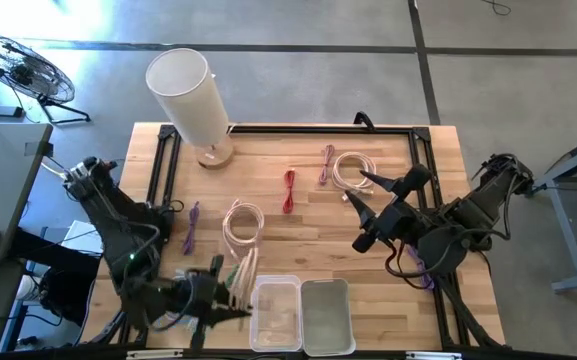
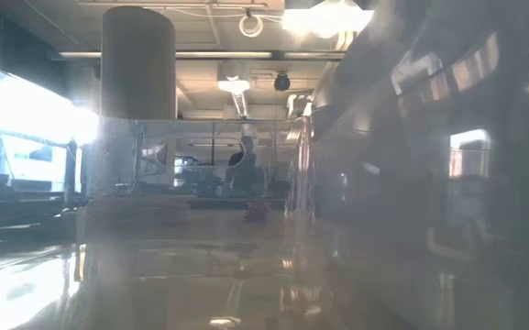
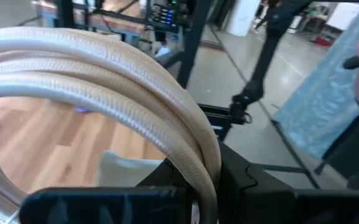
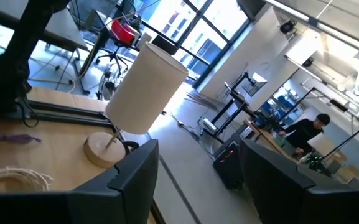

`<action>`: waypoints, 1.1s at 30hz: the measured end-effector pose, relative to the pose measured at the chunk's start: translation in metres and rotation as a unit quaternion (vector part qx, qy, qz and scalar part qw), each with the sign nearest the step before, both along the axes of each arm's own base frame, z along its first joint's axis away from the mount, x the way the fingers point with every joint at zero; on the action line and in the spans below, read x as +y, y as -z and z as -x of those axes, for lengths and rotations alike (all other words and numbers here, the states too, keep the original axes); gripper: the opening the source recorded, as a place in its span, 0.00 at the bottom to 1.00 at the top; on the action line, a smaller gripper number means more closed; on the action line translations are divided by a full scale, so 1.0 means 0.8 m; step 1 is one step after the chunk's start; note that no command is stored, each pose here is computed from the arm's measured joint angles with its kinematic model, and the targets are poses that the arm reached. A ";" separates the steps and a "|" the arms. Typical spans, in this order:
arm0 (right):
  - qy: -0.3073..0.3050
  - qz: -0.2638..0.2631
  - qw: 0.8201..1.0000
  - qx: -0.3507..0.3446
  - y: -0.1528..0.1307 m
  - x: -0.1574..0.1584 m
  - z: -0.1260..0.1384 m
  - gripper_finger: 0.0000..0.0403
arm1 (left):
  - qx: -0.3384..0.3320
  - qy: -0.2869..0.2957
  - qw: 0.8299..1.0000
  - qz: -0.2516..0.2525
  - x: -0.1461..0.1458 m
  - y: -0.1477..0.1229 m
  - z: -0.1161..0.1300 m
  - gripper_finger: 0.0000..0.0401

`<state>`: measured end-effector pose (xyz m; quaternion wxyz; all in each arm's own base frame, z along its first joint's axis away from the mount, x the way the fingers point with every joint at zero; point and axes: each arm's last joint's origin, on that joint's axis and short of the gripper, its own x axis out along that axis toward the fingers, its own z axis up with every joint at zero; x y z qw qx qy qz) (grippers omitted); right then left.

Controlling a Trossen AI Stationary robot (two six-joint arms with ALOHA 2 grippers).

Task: Pick & Place USB Port
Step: Put the bottom right pink HDMI cable into the transparent bin

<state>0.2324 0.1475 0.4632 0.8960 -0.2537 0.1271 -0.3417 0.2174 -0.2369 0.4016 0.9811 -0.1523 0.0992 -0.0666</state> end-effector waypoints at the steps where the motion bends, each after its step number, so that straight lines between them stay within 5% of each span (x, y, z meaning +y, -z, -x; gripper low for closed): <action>1: 0.000 -0.006 1.000 -0.005 0.000 0.000 0.000 0.53 | 0.000 0.005 1.000 0.000 -0.006 0.003 0.001 0.07; 9: -0.007 -0.045 0.998 -0.043 -0.004 0.001 -0.002 0.54 | -0.016 -0.009 1.000 -0.018 -0.047 0.026 -0.001 0.07; 22: -0.099 0.024 0.994 0.034 -0.005 0.021 0.007 0.51 | -0.028 -0.218 0.974 0.055 -0.077 0.108 -0.058 0.07; 28: -0.139 0.076 0.985 0.070 -0.009 0.033 0.023 0.47 | -0.035 -0.226 0.971 0.072 -0.089 0.152 -0.098 0.07; 33: -0.207 0.059 0.975 0.060 -0.017 0.034 0.040 0.47 | -0.010 -0.182 0.982 0.059 -0.095 0.180 -0.115 0.07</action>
